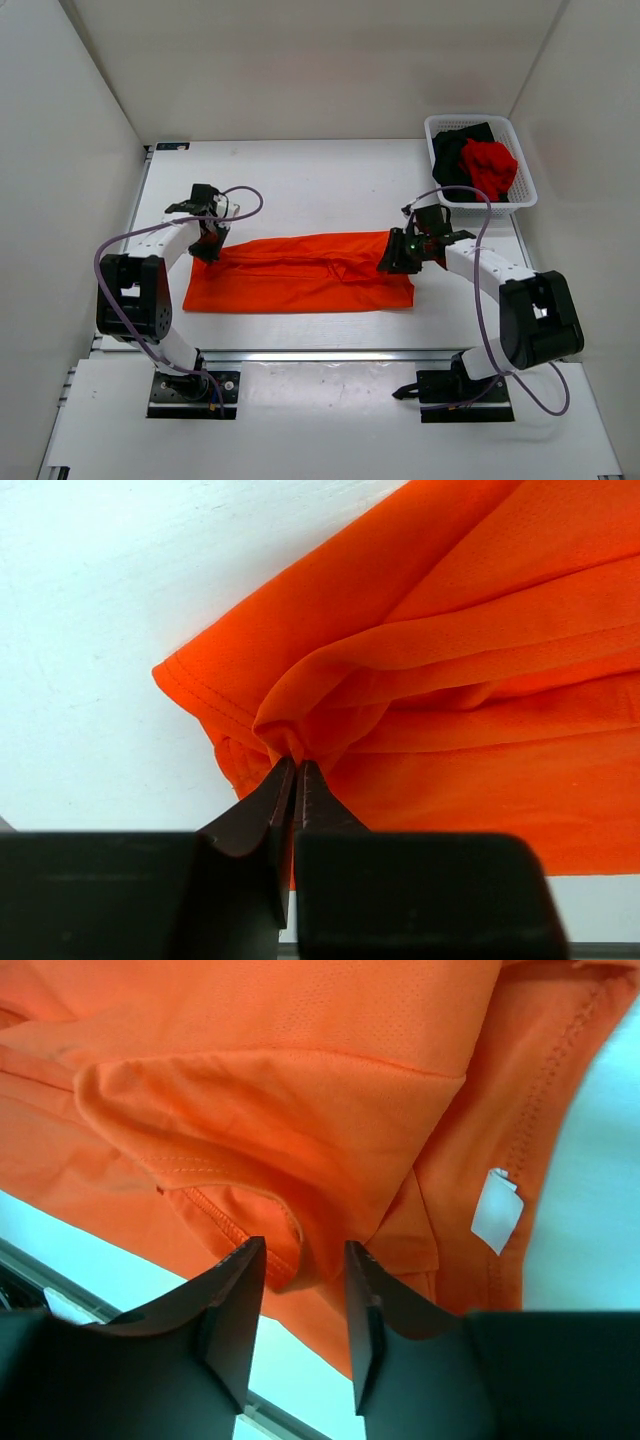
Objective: Fold and stack the t-shirts
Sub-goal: Fold the other side of the tshirt into a rectangle
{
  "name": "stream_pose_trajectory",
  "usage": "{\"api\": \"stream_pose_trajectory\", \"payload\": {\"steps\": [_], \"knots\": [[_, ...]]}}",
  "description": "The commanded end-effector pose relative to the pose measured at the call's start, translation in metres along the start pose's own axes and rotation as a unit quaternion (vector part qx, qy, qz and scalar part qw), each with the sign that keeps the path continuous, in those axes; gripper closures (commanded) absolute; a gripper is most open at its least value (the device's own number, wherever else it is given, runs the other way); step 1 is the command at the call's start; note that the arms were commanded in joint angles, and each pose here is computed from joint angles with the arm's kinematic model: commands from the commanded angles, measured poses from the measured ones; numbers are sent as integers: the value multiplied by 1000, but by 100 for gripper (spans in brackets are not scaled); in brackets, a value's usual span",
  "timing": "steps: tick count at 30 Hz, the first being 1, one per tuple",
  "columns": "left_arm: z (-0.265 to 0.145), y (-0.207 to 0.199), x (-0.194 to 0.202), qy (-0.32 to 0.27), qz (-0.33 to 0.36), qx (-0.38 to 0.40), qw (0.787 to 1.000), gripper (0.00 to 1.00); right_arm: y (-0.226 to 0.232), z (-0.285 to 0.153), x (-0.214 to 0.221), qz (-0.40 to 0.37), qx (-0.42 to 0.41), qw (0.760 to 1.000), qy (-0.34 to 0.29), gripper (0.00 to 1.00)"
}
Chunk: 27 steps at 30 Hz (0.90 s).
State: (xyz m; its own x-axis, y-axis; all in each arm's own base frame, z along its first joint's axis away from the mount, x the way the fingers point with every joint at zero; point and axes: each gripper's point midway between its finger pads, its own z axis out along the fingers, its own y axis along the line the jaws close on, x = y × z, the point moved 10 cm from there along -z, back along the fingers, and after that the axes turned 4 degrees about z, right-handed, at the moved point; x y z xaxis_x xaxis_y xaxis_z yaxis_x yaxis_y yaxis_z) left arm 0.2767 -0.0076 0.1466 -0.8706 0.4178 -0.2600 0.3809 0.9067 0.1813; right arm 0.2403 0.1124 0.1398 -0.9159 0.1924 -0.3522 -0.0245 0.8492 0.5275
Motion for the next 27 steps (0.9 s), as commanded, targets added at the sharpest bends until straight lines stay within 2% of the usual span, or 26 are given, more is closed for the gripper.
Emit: {"api": "stream_pose_trajectory", "payload": {"steps": [1, 6, 11, 15, 17, 20, 22, 27], "knots": [[-9, 1, -8, -25, 21, -27, 999, 90, 5, 1, -6, -8, 4, 1000, 3, 67], [-13, 1, -12, -42, 44, -49, 997, 100, 1, 6, -3, 6, 11, 999, 29, 78], [-17, 2, -17, -57, 67, -69, 994, 100, -1, 6, -5, 13, 13, 999, 32, 83], [-22, 3, -26, -70, 102, -102, 987, 100, 3, 6, -12, 11, -1, 999, 31, 100], [-25, 7, -37, -88, 121, -133, 980, 100, 9, 8, -20, 3, -7, 999, 33, 100], [-31, 15, -57, -122, 148, -186, 964, 100, 26, 5, -55, -26, -10, 1000, -2, 100], [-33, 23, -71, -133, 151, -227, 953, 100, 34, 0, -95, -22, -15, 999, -35, 100], [-33, 36, -103, -179, 156, -325, 915, 100, 52, -6, -159, -20, -28, 996, -84, 100]]}}
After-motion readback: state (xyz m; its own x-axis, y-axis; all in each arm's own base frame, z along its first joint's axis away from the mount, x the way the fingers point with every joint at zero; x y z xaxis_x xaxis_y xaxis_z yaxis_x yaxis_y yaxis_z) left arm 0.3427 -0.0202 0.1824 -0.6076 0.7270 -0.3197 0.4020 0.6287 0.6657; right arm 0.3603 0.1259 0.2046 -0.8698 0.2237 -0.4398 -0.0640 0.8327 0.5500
